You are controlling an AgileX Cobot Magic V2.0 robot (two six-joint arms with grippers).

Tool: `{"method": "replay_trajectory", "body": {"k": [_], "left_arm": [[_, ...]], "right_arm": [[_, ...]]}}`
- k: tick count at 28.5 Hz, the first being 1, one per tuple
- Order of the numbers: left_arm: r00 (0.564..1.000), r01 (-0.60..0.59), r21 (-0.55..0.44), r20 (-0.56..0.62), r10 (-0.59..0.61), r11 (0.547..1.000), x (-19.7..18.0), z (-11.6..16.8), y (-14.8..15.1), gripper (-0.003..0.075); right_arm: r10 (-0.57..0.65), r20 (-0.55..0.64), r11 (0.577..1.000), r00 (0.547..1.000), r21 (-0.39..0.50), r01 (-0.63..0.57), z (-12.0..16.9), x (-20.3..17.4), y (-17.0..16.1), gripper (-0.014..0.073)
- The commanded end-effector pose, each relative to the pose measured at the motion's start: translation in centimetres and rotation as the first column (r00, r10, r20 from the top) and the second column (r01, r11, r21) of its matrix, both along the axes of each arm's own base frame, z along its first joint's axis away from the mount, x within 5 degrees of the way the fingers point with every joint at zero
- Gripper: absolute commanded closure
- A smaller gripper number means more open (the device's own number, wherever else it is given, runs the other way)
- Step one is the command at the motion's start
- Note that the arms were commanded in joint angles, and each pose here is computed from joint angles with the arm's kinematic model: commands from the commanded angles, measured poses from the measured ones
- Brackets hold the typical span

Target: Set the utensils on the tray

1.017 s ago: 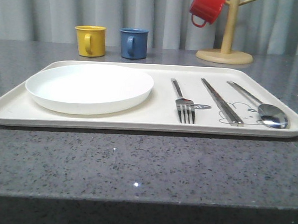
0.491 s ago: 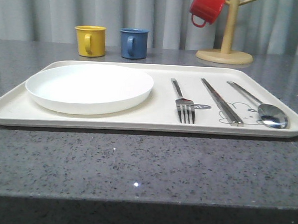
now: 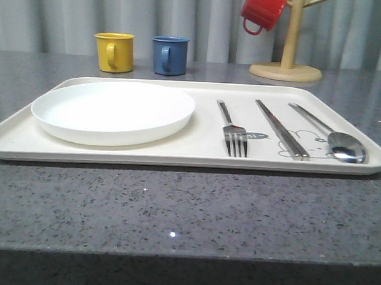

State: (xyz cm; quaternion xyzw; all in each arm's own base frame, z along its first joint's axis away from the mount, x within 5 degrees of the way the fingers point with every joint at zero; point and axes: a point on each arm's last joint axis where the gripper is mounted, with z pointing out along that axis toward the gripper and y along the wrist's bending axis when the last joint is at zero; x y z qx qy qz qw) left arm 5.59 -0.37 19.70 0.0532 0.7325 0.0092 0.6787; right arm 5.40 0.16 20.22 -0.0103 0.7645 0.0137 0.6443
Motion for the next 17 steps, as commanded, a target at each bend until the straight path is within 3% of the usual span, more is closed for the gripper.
{"method": "replay_trajectory", "body": {"k": [1,17], "left_arm": [[0.994,-0.007,-0.029,0.108,0.010,1.000,-0.1,0.9,0.1,0.0739],[0.994,-0.007,-0.029,0.108,0.010,1.000,-0.1,0.9,0.1,0.0739]], "right_arm": [[-0.020,0.106,1.000,0.994,-0.004,0.021,0.2,-0.1,-0.1,0.0626],[-0.021,0.082,1.000,0.996,-0.005,0.021,-1.0,0.0,-0.1,0.0626]]}}
